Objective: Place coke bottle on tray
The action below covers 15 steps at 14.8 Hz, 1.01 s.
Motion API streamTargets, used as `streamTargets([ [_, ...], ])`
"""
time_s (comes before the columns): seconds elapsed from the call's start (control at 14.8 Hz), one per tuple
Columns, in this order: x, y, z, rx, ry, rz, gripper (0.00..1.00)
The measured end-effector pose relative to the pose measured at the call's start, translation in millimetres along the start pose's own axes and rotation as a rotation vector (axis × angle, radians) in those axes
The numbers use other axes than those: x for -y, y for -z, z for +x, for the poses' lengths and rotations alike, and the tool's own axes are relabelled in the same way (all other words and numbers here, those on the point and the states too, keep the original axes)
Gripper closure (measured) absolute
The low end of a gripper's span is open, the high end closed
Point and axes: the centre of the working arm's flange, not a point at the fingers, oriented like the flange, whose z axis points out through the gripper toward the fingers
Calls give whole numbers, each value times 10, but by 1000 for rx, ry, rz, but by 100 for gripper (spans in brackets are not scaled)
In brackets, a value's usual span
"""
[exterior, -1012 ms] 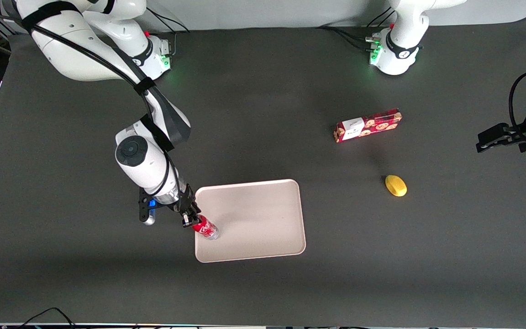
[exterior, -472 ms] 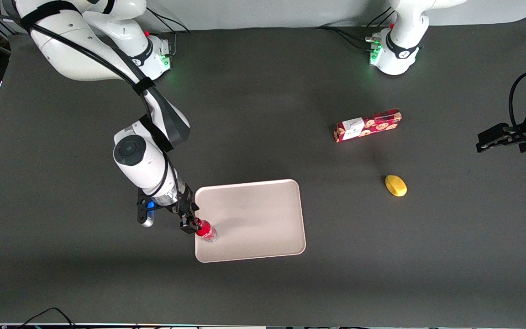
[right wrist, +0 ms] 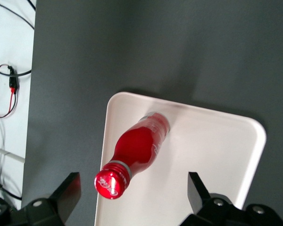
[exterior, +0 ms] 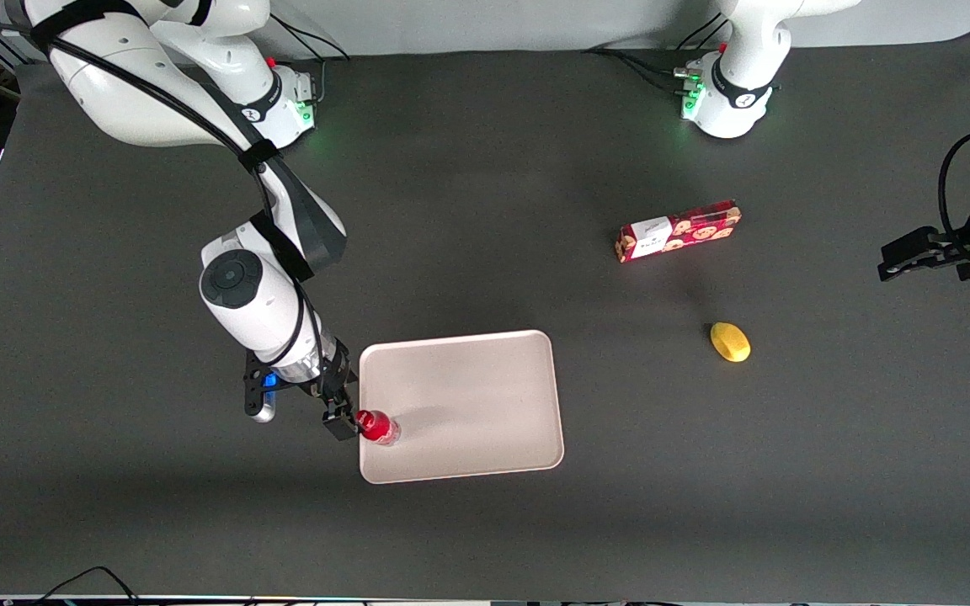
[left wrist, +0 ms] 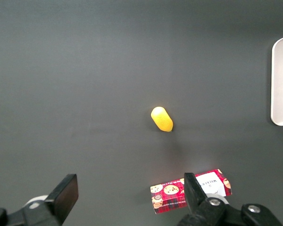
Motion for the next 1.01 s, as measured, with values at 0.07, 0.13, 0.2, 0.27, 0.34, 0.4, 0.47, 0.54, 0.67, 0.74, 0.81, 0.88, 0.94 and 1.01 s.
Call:
streamTargets([
  [0.07,30,61,21,-12,7,-17,0],
  [0.13,59,139,43,-24,24,-35,0],
  [0.2,83,232,73,-37,49,-56,0],
  [0.27,107,346,111,-51,83,-78,0],
  [0.34,125,478,158,-64,125,-101,0],
  [0.4,134,610,209,-76,172,-124,0],
  [0.47,126,739,272,-87,233,-152,0],
  [0.54,105,862,340,-95,306,-181,0],
  [0.67,26,1091,551,-101,470,-261,0],
  [0.74,-8,1193,707,-98,541,-295,0],
  [0.81,-34,1286,884,-90,602,-320,0],
  [0.88,-56,1378,1081,-73,661,-335,0],
  [0.94,-82,1480,1298,-52,717,-344,0],
  [1.01,-117,1599,1527,-31,767,-350,0],
])
